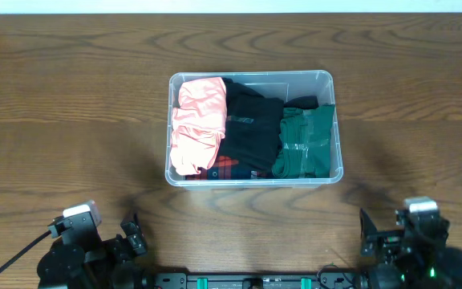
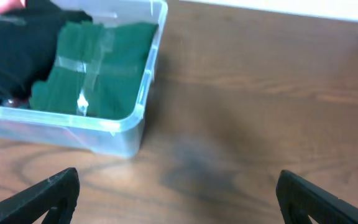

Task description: Pack container

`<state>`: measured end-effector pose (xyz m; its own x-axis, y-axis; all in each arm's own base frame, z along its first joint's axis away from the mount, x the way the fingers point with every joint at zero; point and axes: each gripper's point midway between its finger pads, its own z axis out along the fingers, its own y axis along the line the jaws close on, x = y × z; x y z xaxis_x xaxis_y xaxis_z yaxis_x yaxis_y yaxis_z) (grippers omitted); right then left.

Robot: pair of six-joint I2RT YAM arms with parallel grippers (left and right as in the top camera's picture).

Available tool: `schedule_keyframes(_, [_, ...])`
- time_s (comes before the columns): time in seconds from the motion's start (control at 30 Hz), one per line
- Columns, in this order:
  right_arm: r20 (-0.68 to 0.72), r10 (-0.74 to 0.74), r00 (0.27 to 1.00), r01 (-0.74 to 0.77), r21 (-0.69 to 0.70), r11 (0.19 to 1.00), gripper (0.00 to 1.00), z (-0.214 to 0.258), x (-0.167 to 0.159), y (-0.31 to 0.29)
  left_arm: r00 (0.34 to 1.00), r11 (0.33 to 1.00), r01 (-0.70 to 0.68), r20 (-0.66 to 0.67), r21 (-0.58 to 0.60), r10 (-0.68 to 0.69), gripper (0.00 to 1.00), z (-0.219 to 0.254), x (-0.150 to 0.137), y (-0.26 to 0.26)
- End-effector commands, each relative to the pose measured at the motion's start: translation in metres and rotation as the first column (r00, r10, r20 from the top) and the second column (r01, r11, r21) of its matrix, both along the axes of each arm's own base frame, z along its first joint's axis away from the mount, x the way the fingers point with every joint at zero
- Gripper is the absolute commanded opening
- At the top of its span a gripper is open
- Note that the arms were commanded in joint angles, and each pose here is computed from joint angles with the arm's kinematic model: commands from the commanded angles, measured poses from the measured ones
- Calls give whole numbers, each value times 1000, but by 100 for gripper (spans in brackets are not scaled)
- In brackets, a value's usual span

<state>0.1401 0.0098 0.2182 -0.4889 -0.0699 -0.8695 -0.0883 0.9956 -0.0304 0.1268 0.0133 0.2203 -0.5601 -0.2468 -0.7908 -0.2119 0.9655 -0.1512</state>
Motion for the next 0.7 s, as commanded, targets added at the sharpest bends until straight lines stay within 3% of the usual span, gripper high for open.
schedule_keyframes(0.0, [71,6,997,-9,32,999,99,-13,-1,3,1000,1000,3,-1,16,-3,98,0,-1,1])
schedule_keyframes(0.13, [86,6,996,-9,35,999,99,-32,25,5,1000,1000,3,-1,16,-3,98,0,-1,1])
schedule_keyframes(0.4, [326,95,941,-47,-154,987,99,-51,89,7,1000,1000,3,-1,16,-3,98,0,-1,1])
schedule_keyframes(0.67, [378,104,920,-44,-164,985,99,-65,101,9,1000,1000,3,-1,16,-3,98,0,-1,1])
